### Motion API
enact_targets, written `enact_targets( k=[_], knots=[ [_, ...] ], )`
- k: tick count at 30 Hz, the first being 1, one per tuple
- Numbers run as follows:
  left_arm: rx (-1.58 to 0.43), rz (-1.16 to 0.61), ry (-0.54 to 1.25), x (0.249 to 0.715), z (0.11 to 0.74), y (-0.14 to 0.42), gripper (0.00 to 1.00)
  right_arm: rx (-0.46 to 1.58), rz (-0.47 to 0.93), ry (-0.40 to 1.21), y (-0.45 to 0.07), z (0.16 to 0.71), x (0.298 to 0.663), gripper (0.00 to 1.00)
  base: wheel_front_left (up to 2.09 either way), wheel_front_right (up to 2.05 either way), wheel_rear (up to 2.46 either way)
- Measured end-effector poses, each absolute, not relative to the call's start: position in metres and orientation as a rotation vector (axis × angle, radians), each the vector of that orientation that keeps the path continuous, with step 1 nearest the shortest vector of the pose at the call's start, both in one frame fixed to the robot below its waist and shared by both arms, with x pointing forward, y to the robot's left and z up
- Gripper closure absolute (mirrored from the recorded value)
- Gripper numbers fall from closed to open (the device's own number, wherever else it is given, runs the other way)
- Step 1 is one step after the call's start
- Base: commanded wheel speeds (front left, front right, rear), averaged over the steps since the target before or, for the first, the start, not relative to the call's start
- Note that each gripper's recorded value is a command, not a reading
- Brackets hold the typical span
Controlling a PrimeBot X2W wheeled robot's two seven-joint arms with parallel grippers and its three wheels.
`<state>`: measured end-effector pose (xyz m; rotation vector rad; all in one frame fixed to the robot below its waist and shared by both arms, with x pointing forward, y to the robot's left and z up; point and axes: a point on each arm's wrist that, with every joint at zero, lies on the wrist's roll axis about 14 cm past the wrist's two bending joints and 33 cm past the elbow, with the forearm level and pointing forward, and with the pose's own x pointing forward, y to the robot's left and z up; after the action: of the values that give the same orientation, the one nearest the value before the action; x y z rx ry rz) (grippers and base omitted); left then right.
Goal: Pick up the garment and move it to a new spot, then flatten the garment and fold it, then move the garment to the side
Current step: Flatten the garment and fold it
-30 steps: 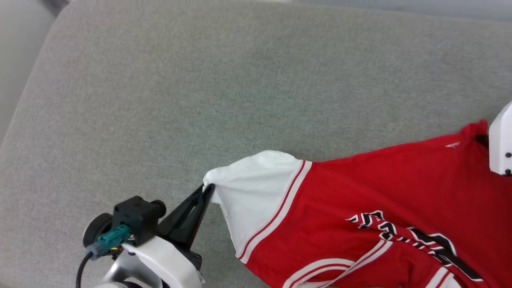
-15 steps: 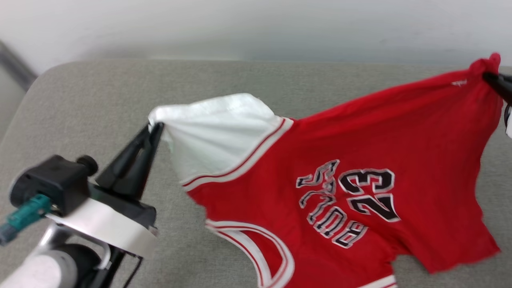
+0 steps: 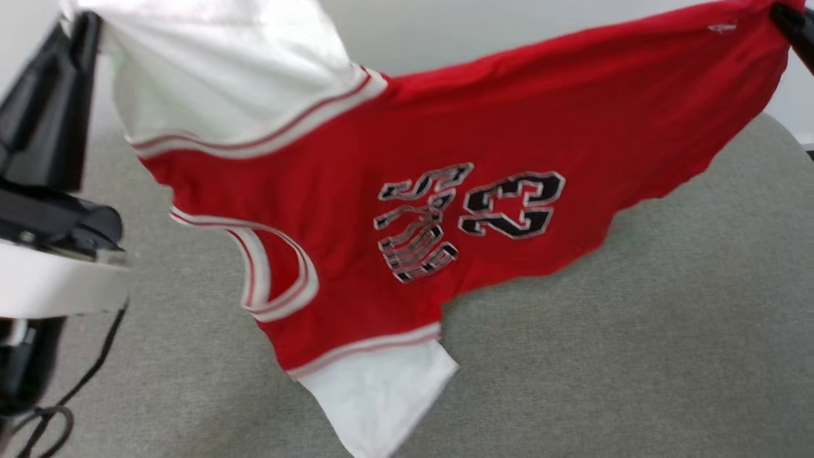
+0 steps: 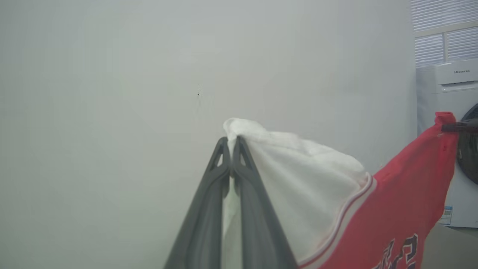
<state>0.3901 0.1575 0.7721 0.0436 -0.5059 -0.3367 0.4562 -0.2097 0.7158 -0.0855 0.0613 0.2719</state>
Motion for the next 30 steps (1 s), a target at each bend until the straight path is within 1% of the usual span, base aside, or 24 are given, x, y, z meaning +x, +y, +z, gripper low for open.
enact_targets(
  k=[3,7,14,21,30],
  knots=[
    [0.042,-0.339,-0.568,0.390,0.795,0.158,1.00,-0.094,0.262,0.013,-0.213,0.729,0.449,1.00,0.00,0.00,0.00],
    [0.069,-0.312,-0.664,0.395,0.827,0.165,1.00,-0.063,0.254,-0.093,-0.215,0.757,0.447,1.00,0.00,0.00,0.00],
    [0.087,-0.315,-0.737,0.426,0.859,0.168,1.00,-0.075,0.232,-0.158,-0.216,0.768,0.468,1.00,0.00,0.00,0.00],
    [0.101,-0.301,-0.751,0.484,0.874,0.174,1.00,-0.086,0.212,-0.211,-0.216,0.772,0.511,1.00,0.00,0.00,0.00],
    [0.105,-0.243,-0.740,0.582,0.868,0.182,1.00,-0.113,0.151,-0.285,-0.218,0.761,0.597,1.00,0.00,0.00,0.00]
  ],
)
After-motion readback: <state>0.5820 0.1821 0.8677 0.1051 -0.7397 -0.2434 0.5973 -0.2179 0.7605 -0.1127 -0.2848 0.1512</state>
